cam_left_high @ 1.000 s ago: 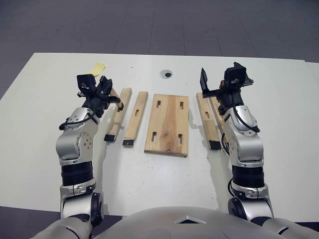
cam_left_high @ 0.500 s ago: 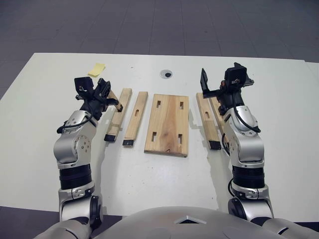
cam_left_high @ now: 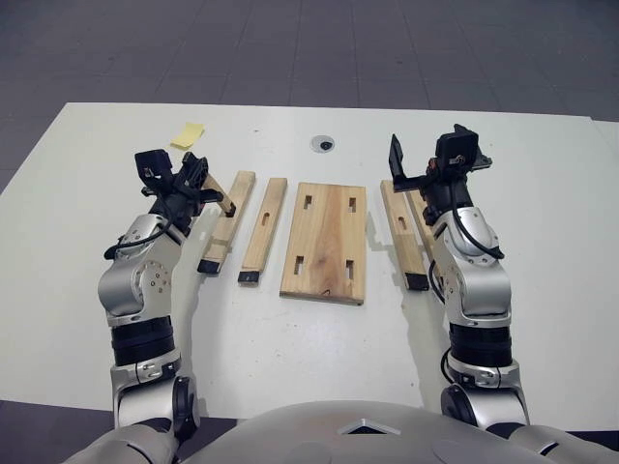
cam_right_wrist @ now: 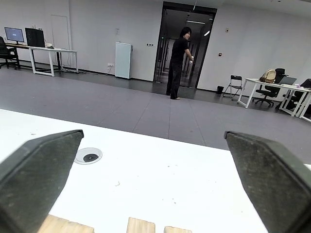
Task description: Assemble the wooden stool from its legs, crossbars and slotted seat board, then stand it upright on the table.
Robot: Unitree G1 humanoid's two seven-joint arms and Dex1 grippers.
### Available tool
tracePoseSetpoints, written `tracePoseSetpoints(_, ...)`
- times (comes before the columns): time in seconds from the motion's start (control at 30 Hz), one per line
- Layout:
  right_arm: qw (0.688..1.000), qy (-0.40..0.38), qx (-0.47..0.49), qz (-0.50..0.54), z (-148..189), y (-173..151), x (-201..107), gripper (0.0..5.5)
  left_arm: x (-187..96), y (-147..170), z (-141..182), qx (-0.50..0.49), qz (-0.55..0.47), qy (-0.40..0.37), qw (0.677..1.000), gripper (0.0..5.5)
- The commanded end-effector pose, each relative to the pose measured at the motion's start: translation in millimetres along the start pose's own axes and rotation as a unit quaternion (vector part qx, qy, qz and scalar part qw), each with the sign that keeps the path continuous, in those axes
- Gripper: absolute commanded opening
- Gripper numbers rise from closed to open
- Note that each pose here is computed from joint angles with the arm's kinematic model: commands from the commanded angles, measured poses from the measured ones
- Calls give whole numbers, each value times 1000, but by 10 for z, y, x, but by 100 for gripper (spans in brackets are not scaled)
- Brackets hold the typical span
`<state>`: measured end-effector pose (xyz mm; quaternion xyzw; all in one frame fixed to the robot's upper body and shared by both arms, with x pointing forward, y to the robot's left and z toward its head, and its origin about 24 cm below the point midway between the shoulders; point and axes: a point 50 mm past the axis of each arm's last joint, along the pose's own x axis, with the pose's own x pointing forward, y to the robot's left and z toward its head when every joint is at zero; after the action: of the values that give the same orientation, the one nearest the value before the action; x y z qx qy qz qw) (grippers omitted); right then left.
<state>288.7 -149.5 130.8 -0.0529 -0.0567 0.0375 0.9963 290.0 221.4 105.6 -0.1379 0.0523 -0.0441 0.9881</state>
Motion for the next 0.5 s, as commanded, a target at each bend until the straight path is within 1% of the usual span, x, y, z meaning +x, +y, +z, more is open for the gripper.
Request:
tracePoseSetpoints(0.03,1000,6,7,-4,-22,-4,-28,540,8,37,-59,-43,3,21,999,42)
tracePoseSetpoints(0.2,1000,10,11,-7,-39,-9,-42,540,-8,69,31,-95,-13,12,995,42)
tracePoseSetpoints(0.5,1000,13,16,-9,-59,8,-59,540,-8,90,14,-91,-11,22,996,42)
